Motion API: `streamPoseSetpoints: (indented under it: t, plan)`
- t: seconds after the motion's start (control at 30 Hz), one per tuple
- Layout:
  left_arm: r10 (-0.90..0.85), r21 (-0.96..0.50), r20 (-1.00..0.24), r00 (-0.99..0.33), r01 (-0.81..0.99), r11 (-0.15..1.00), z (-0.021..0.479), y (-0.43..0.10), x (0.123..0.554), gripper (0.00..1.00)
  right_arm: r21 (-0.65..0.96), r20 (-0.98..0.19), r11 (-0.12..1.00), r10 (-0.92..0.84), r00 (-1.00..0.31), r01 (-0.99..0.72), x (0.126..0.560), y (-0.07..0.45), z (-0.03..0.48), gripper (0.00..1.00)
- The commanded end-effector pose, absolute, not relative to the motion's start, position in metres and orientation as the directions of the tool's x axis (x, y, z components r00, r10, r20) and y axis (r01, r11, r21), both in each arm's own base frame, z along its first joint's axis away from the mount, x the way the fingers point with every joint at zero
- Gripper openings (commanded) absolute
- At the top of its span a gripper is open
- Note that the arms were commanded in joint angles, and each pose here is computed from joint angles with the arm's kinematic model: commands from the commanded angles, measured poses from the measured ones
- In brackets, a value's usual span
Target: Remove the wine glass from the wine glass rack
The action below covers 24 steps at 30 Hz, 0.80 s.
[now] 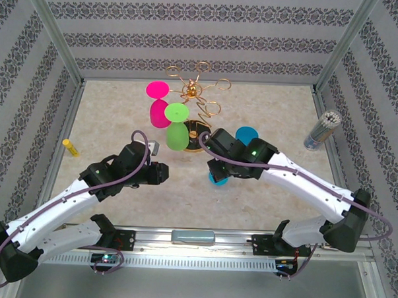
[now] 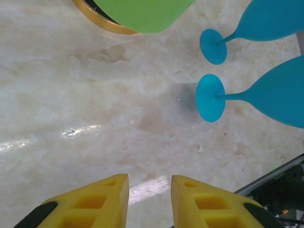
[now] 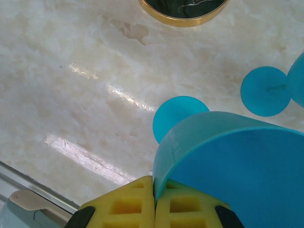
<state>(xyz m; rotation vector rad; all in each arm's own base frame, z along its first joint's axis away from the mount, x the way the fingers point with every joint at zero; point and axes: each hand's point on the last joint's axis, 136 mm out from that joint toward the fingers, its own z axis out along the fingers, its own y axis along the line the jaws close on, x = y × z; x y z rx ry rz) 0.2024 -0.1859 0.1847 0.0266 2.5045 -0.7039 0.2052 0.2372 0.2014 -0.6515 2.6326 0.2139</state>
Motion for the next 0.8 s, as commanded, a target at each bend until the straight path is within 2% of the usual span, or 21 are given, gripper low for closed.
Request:
streamPoseSetpoints:
  t: [0.0,0.77]
  plan:
    - [-0.101,-0.435,-0.517,-0.850,0.159,0.886,0.187,-0.174,0.202,0.30,0.003,-0.441,0.880,-0.425,-0.791,-0.475,0.216,0.234,0.206,0.00]
    - [-0.097,-0.433,-0.524,-0.846,0.166,0.886,0.184,-0.174,0.202,0.30,0.021,-0.368,0.875,-0.443,-0.817,-0.484,0.228,0.245,0.171,0.00]
